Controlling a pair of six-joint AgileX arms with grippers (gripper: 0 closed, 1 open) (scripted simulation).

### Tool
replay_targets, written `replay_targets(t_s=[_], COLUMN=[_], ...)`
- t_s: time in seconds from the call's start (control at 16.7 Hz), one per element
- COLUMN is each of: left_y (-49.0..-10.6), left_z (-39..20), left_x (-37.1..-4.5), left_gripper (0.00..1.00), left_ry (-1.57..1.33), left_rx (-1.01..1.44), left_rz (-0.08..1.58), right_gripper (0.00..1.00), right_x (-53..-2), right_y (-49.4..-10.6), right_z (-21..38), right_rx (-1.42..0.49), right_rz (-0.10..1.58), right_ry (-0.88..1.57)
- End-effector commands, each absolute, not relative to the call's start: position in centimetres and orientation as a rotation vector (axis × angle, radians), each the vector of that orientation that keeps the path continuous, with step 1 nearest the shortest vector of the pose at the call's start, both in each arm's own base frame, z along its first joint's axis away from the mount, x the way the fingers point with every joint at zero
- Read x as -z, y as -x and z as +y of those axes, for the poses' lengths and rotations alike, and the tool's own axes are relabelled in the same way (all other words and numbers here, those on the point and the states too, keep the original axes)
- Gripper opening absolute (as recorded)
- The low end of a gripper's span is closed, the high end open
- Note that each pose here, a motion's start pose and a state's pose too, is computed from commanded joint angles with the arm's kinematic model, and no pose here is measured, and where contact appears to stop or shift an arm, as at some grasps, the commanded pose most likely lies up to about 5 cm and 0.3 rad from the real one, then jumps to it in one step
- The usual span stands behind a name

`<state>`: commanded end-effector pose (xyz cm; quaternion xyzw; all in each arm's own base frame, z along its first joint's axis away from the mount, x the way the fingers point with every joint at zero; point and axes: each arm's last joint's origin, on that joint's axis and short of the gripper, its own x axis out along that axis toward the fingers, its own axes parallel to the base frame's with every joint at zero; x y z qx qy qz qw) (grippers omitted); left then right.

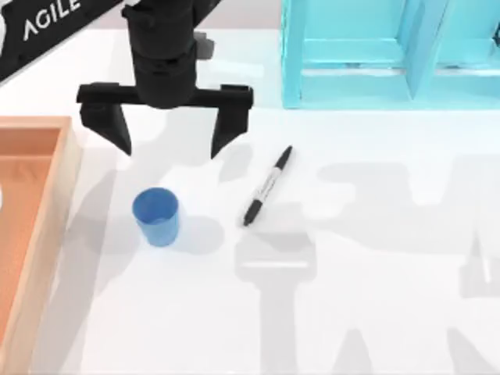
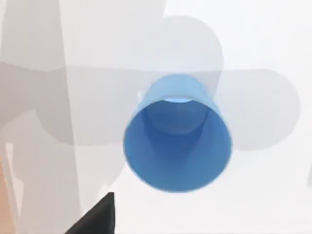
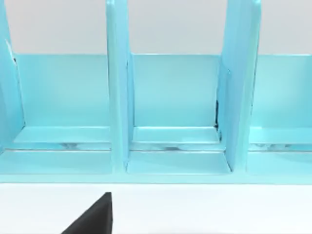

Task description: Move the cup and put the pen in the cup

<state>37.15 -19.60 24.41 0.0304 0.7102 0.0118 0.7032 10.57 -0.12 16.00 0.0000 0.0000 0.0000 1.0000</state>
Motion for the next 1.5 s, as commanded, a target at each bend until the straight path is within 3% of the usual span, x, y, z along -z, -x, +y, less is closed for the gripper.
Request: replay_targets(t_s=[0.18,0.36,0.78,0.96,1.32,1.5], left_y=[-36.6,-36.0,-36.1,-37.0,-37.8,-37.4], left_z=[-19.2,-18.8,-19.1,-21.7,-29.9,-32.3], left_x=[-28.8,-31.1,-31.1,-28.9,-19.8,-18.1], left_gripper=[1.0,1.0,1.0,1.0,1.0,1.0], left_ry=[-0.065,-0.061,-0.072,-0.158,-0.428,-0.502], left_rx=[-0.025,-0.024,-0.016,0.034,0.182,0.228], left_rz=[1.576,1.571,1.556,1.52,1.468,1.402], right_gripper=[1.0,1.0,1.0,1.0,1.0,1.0], right_x=[-16.0,-16.0,-16.0,-16.0,-16.0,-16.0], right_y=[-10.6,-10.6,-10.6,-10.6,-10.6,-10.6], right_z=[-0.1,-0.1,-0.1,-0.1,-0.1,-0.1], right_rx=[0.0,0.0,0.0,0.0,0.0,0.0], right_rz=[0.0,0.0,0.0,0.0,0.0,0.0], right_ry=[0.0,0.0,0.0,0.0,0.0,0.0])
